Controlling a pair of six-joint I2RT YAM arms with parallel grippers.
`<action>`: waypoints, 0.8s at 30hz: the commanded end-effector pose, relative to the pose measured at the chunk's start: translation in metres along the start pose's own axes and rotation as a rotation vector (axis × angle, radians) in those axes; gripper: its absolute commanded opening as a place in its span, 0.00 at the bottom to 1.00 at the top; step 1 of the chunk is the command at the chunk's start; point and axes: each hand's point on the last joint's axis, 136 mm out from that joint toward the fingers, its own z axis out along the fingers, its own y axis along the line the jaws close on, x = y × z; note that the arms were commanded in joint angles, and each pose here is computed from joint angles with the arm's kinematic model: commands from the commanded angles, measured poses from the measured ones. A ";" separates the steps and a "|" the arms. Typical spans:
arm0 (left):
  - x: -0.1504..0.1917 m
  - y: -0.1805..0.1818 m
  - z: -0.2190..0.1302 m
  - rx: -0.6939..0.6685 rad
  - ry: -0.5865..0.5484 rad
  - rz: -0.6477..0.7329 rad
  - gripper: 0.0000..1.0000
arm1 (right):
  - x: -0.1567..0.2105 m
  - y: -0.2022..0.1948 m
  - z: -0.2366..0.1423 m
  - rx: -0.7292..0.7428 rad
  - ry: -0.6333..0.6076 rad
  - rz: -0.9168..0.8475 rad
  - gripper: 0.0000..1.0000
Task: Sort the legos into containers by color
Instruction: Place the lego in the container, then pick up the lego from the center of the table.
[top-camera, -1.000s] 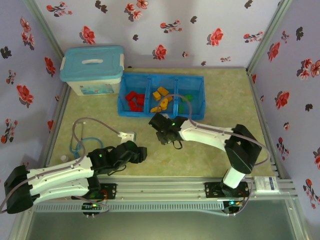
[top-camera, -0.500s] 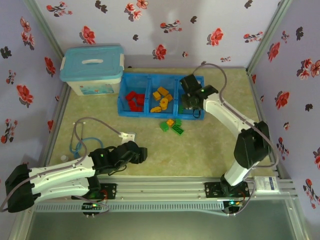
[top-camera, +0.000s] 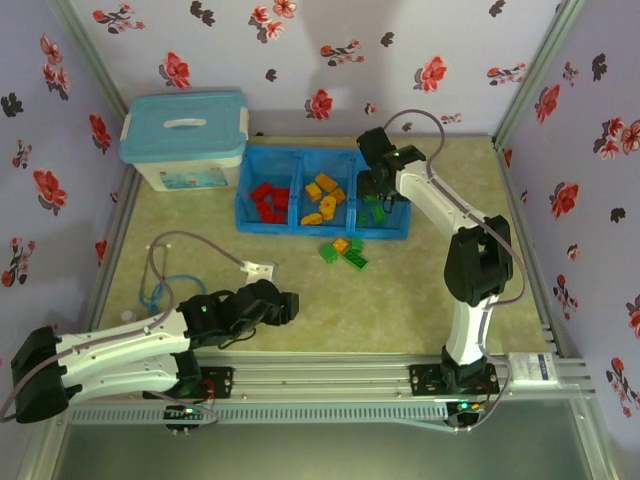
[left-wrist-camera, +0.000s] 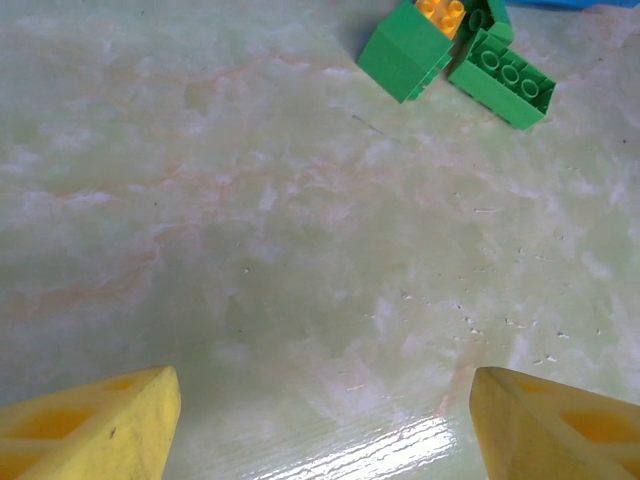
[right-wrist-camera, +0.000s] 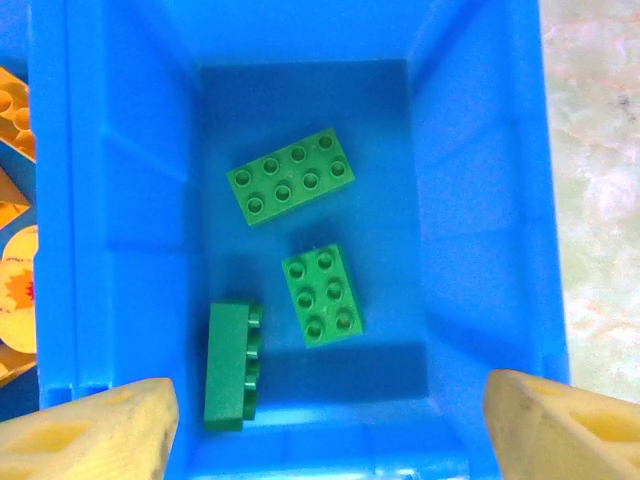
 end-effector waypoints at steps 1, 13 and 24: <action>-0.012 -0.010 -0.001 0.008 -0.033 0.025 0.77 | 0.003 -0.015 -0.042 0.006 -0.075 0.015 0.80; -0.039 -0.035 0.048 0.042 0.052 0.036 0.78 | 0.093 -0.033 -0.081 -0.160 -0.143 0.096 0.81; -0.061 -0.043 0.125 0.033 0.185 0.083 0.80 | 0.152 -0.052 -0.069 -0.199 -0.116 0.134 0.81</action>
